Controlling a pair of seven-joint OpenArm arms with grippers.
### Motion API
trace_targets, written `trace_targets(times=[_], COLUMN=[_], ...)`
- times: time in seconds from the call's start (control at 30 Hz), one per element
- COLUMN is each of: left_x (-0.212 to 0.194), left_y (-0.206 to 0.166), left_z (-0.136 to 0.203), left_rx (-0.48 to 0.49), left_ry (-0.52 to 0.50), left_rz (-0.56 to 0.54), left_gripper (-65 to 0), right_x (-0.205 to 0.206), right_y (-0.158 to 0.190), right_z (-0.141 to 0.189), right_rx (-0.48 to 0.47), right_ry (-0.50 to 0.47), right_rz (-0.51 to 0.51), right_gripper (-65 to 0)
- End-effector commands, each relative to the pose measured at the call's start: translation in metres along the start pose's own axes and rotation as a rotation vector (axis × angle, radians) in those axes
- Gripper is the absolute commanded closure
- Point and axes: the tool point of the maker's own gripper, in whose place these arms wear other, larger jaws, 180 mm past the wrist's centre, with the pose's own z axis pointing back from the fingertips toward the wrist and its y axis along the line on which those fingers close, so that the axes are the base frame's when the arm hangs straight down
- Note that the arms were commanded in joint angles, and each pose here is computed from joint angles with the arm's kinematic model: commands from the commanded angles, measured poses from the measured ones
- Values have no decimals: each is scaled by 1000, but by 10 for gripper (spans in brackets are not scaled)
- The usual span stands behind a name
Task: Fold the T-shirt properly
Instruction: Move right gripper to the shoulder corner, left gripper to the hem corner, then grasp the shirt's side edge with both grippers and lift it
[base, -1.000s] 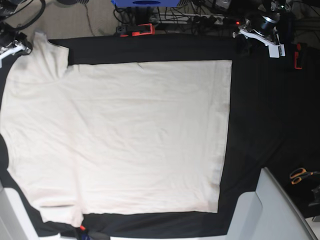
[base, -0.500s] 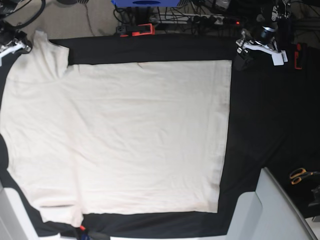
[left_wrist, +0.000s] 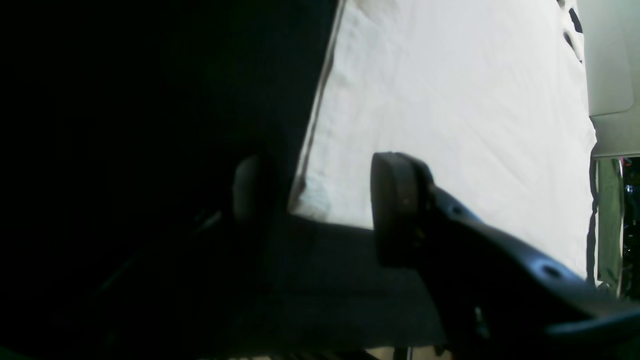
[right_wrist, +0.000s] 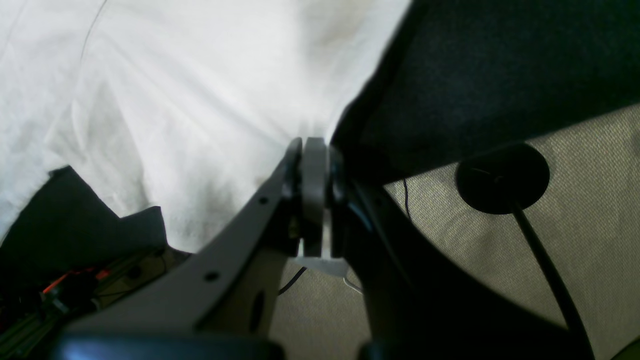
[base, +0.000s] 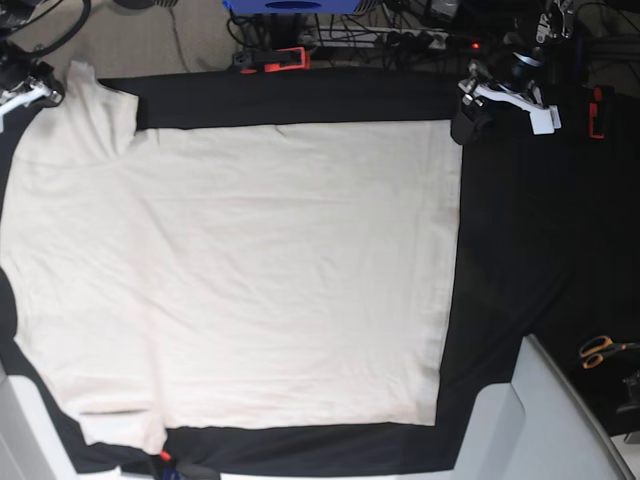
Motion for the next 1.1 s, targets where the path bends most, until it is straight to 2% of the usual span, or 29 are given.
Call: trace_targets(times=[0.0, 0.23, 0.5, 0.63, 0.83, 0.93, 1.07], left_x=[-4, -13, -12, -12, -22, -24, -15], left_y=[1, -23, -24, -24, -8, -4, -9], left_z=[-1, -17, -19, -19, -23, -22, -22], left_rx=[6, -55, -58, -58, -20, -10, -23], left_ry=[27, 58, 51, 53, 76, 80, 65], left_rz=[-12, -20, -18, -18, 19, 26, 5], left_gripper=[-327, -327, -319, -199, -99, -12, 0], right_x=[7, 7, 6, 6, 6, 6, 6], right_y=[-8, -8, -8, -8, -8, -8, -8], right_z=[7, 7, 8, 8, 8, 8, 8], right_rx=[-24, -24, -24, -24, -24, -24, -24], right_ry=[-7, -7, -6, -6, -6, -6, -6], right_rz=[21, 21, 20, 20, 20, 20, 20], right_gripper=[-2, -2, -2, -2, -2, -2, -2])
